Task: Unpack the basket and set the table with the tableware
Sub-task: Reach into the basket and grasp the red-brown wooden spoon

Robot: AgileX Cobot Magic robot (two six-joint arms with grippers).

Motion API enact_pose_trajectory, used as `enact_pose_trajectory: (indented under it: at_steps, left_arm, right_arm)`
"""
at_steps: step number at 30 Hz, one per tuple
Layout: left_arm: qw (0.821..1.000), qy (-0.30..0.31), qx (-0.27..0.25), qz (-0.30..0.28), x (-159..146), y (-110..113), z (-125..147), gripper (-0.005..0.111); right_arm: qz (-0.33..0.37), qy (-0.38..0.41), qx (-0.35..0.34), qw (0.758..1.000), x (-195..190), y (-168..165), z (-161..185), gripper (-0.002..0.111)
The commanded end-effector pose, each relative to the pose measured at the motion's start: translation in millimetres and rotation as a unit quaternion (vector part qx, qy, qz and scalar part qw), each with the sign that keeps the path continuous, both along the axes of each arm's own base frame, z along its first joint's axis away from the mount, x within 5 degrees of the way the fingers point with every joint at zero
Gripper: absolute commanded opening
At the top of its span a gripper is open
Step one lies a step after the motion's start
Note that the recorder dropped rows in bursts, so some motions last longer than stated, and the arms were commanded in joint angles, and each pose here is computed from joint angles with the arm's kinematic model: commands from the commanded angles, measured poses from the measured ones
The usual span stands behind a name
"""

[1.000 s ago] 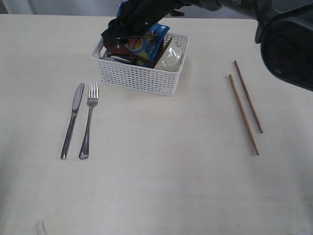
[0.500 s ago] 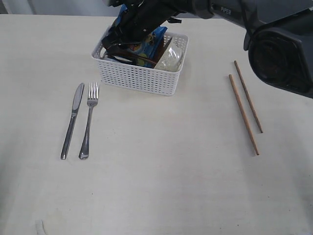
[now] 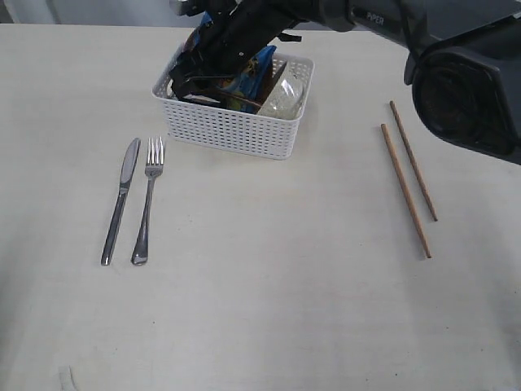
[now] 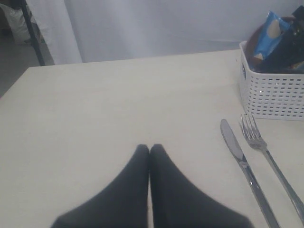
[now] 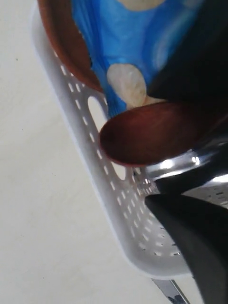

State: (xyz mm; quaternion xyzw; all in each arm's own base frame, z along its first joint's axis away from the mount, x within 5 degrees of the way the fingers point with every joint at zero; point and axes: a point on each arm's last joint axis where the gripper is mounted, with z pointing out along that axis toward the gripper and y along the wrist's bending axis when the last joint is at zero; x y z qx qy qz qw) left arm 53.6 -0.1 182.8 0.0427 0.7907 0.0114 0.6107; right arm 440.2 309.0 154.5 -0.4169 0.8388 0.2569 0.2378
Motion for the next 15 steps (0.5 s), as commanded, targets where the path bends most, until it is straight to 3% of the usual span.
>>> enact_pose_trajectory:
  at_steps: [1,9,12,15]
  left_arm:
    - [1.000,0.000,-0.003,-0.003,-0.1,-0.4,-0.7,0.000]
    - [1.000,0.000,-0.003,-0.003,-0.1,-0.4,-0.7,0.000]
    - [1.000,0.000,-0.003,-0.003,-0.1,-0.4,-0.7,0.000]
    - [1.000,0.000,-0.003,-0.003,-0.1,-0.4,-0.7,0.000]
  right_arm:
    - [0.004,0.017,-0.013,1.000,-1.6,-0.4,-14.6,0.055]
    - [0.004,0.009,-0.009,1.000,-1.8,-0.5,-5.6,0.009]
    - [0.004,-0.001,-0.001,1.000,-3.0,-0.9,9.8,-0.001]
    - [0.003,-0.015,0.007,1.000,-3.8,-2.7,27.2,-0.001]
